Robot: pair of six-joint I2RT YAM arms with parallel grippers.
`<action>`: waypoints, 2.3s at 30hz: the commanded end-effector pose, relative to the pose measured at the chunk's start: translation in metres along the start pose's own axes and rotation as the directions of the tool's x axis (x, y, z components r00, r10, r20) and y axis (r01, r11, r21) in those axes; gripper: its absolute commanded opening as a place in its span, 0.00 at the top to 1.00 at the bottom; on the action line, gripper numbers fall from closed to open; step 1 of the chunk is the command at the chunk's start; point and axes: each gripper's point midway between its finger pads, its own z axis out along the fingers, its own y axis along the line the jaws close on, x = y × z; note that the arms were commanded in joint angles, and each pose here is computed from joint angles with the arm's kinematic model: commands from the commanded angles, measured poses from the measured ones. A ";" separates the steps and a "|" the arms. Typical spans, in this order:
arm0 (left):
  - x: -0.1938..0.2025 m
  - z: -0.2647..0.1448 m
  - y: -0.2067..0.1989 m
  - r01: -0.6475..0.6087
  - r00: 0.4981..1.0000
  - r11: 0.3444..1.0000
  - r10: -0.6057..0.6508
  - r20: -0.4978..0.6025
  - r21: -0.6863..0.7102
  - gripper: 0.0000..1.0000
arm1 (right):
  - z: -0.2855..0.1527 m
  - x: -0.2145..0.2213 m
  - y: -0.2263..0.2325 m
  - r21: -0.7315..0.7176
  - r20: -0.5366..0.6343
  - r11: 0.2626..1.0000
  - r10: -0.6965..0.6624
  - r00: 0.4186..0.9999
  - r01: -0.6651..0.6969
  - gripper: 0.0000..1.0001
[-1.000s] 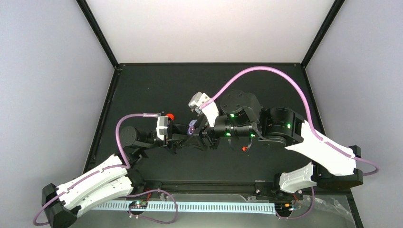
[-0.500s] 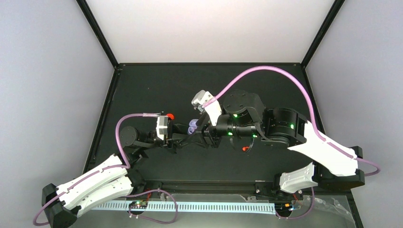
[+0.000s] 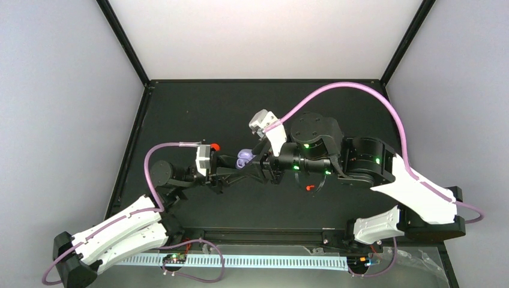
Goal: Insert the wireless bluetooth earbuds into the charging case
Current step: Pick up the earbud from the center of the board.
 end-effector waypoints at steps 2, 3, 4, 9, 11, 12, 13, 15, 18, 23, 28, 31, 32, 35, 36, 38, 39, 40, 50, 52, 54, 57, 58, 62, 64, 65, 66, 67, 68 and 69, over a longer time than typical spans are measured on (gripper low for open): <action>-0.021 0.000 -0.015 -0.021 0.996 0.998 0.016 0.089 0.059 0.98 | -0.025 -0.022 -0.013 0.071 0.088 0.997 0.004 0.996 -0.011 0.37; -0.021 0.000 -0.015 -0.021 0.996 0.998 0.016 0.089 0.058 0.98 | -0.028 -0.023 -0.014 0.078 0.091 0.997 0.003 0.996 -0.010 0.37; -0.021 0.001 -0.013 -0.019 0.996 0.999 0.014 0.090 0.050 0.99 | -0.032 -0.024 -0.016 0.091 0.099 0.996 0.002 0.995 -0.011 0.37; -0.011 -0.003 0.012 -0.015 0.996 0.996 0.023 0.091 -0.085 0.98 | -0.050 -0.018 -0.049 0.218 0.160 0.974 0.021 0.987 -0.056 0.37; -0.006 -0.008 0.023 -0.016 0.995 0.988 0.031 0.096 -0.151 0.98 | -0.049 -0.002 -0.073 0.256 0.179 0.960 0.069 0.981 -0.115 0.36; -0.003 -0.011 0.026 -0.024 0.994 0.984 0.041 0.097 -0.174 0.99 | -0.052 0.002 -0.084 0.270 0.202 0.952 0.091 0.975 -0.145 0.36; -0.001 -0.014 0.029 -0.033 0.994 0.981 0.052 0.094 -0.191 0.98 | -0.059 0.010 -0.096 0.293 0.226 0.940 0.111 0.968 -0.176 0.36; 0.001 -0.019 0.031 -0.044 0.994 0.974 0.065 0.089 -0.220 0.98 | -0.063 0.026 -0.123 0.361 0.253 0.904 0.140 0.957 -0.227 0.35; 0.004 -0.024 0.029 -0.067 0.994 0.971 0.084 0.065 -0.230 0.98 | -0.061 0.053 -0.150 0.430 0.274 0.861 0.164 0.948 -0.273 0.35; 0.014 -0.032 0.020 -0.074 0.997 0.975 0.078 0.008 -0.209 0.98 | -0.018 0.122 -0.181 0.451 0.162 0.836 0.267 0.950 -0.312 0.38; 0.022 -0.042 0.011 -0.060 0.998 0.979 0.058 -0.019 -0.193 0.98 | 0.038 0.206 -0.206 0.469 -0.001 0.823 0.364 0.931 -0.321 0.44; 0.026 -0.049 0.009 -0.050 0.999 0.979 0.048 -0.014 -0.199 0.99 | 0.058 0.242 -0.221 0.505 -0.065 0.798 0.415 0.908 -0.329 0.46; 0.027 -0.051 0.008 -0.047 0.999 0.979 0.046 -0.010 -0.200 0.98 | 0.061 0.252 -0.227 0.524 -0.068 0.785 0.427 0.902 -0.332 0.46; 0.029 -0.055 0.007 -0.040 0.999 0.979 0.040 -0.001 -0.202 0.98 | 0.065 0.277 -0.252 0.578 -0.064 0.732 0.481 0.874 -0.361 0.49; 0.031 -0.056 0.007 -0.037 0.999 0.978 0.038 -0.001 -0.204 0.98 | 0.068 0.285 -0.257 0.586 -0.066 0.719 0.502 0.862 -0.374 0.49; 0.032 -0.058 0.006 -0.032 0.999 0.979 0.033 0.002 -0.200 0.98 | 0.073 0.296 -0.263 0.593 -0.077 0.705 0.530 0.845 -0.389 0.51; 0.033 -0.058 0.006 -0.031 0.999 0.980 0.032 0.001 -0.197 0.99 | 0.076 0.299 -0.263 0.592 -0.084 0.704 0.538 0.839 -0.392 0.52; 0.034 -0.058 0.005 -0.030 1.000 0.980 0.030 0.000 -0.195 0.98 | 0.078 0.302 -0.264 0.593 -0.089 0.702 0.544 0.834 -0.395 0.53; 0.040 -0.066 0.004 -0.029 1.000 0.979 0.029 -0.001 -0.203 0.98 | 0.092 0.326 -0.279 0.652 -0.158 0.675 0.565 0.810 -0.345 0.63; 0.041 -0.068 0.004 -0.029 1.000 0.978 0.029 -0.001 -0.206 0.98 | 0.094 0.330 -0.281 0.659 -0.172 0.674 0.567 0.806 -0.334 0.65; 0.042 -0.069 0.003 -0.028 1.000 0.978 0.029 0.000 -0.209 0.98 | 0.096 0.333 -0.283 0.665 -0.186 0.675 0.566 0.803 -0.321 0.67; 0.041 -0.072 0.003 -0.032 0.999 0.976 0.034 0.005 -0.218 0.99 | 0.099 0.335 -0.283 0.662 -0.213 0.686 0.557 0.803 -0.301 0.68; 0.041 -0.073 0.003 -0.035 0.999 0.975 0.037 0.006 -0.219 0.98 | 0.100 0.336 -0.284 0.662 -0.222 0.690 0.555 0.802 -0.294 0.69; 0.040 -0.074 0.003 -0.035 0.999 0.974 0.038 0.009 -0.223 0.98 | 0.104 0.337 -0.283 0.650 -0.260 0.710 0.544 0.797 -0.273 0.75; 0.040 -0.075 0.002 -0.034 0.999 0.974 0.037 0.008 -0.224 0.98 | 0.106 0.337 -0.281 0.640 -0.273 0.719 0.542 0.794 -0.270 0.80; 0.041 -0.075 0.002 -0.031 0.999 0.974 0.033 0.007 -0.224 0.98 | 0.107 0.336 -0.281 0.635 -0.278 0.724 0.540 0.795 -0.269 0.82; 0.041 -0.075 0.002 -0.030 0.999 0.974 0.033 0.010 -0.223 0.98 | 0.108 0.335 -0.279 0.626 -0.283 0.732 0.534 0.797 -0.269 0.83; 0.041 -0.075 0.002 -0.028 0.999 0.974 0.031 0.010 -0.223 0.99 | 0.110 0.334 -0.278 0.619 -0.289 0.740 0.526 0.800 -0.263 0.85; 0.041 -0.076 0.002 -0.029 0.999 0.974 0.031 0.010 -0.223 0.99 | 0.111 0.333 -0.276 0.613 -0.298 0.748 0.517 0.802 -0.255 0.86; 0.042 -0.076 0.002 -0.028 0.999 0.975 0.031 0.010 -0.222 0.98 | 0.113 0.331 -0.275 0.606 -0.305 0.757 0.506 0.806 -0.245 0.87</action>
